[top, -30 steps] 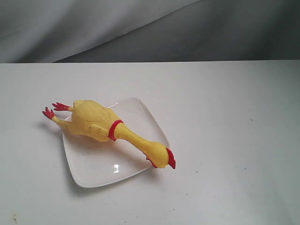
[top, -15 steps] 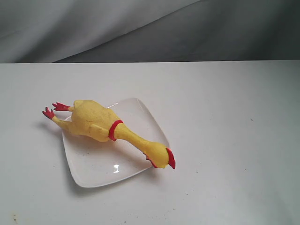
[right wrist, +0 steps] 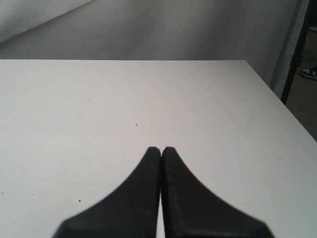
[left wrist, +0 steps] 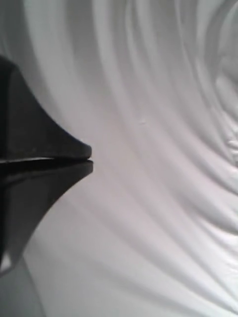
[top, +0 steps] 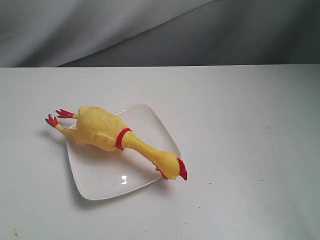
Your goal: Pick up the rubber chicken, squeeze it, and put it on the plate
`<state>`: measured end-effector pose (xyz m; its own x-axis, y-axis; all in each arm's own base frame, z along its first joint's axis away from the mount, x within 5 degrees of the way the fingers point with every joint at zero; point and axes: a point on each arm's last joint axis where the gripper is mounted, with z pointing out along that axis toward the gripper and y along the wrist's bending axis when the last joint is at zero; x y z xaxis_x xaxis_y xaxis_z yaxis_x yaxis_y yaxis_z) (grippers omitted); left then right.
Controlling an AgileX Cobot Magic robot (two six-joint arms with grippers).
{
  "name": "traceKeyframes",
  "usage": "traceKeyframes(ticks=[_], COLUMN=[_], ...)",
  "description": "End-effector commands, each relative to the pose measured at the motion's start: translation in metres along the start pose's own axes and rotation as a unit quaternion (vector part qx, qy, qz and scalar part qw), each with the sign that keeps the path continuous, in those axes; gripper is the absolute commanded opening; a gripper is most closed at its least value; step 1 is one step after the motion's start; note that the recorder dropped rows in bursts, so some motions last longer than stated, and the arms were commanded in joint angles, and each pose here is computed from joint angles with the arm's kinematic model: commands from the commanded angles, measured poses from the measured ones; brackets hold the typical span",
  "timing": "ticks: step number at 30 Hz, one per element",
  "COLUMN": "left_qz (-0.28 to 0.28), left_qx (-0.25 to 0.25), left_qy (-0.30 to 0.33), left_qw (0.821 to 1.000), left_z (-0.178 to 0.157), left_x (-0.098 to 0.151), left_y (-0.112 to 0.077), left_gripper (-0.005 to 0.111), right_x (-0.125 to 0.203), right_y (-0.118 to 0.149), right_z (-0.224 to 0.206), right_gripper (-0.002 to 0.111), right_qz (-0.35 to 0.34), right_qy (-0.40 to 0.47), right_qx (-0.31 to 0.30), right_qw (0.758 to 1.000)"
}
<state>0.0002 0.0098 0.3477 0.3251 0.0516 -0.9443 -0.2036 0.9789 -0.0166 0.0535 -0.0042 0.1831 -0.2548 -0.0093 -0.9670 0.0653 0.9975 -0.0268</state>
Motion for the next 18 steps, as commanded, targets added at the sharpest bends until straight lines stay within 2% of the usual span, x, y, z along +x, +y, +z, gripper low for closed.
traceKeyframes(ticks=[1,9,16,18], left_qz=[0.007,0.0,-0.048,-0.048], left_qx=[0.042,0.048,0.038,0.038], left_qy=[0.051,0.113,0.197,0.206], left_qw=[0.998,0.992,0.979,0.977], left_z=[0.005,0.01,0.003,0.002], left_x=[0.032,0.091,0.153,0.159], left_y=[-0.009,-0.012,-0.012,-0.012], left_gripper=[0.001,0.001,0.001,0.001], right_x=[0.001,0.001,0.001,0.001], right_y=[-0.001,-0.001,-0.001,-0.001], right_z=[0.0,0.0,0.0,0.0], right_gripper=[0.0,0.0,0.0,0.0], right_qz=[-0.003,-0.003,-0.003,-0.003], right_qy=[-0.001,-0.001,-0.001,-0.001], right_qx=[0.004,0.004,0.004,0.004], right_qw=[1.0,1.0,1.0,1.0])
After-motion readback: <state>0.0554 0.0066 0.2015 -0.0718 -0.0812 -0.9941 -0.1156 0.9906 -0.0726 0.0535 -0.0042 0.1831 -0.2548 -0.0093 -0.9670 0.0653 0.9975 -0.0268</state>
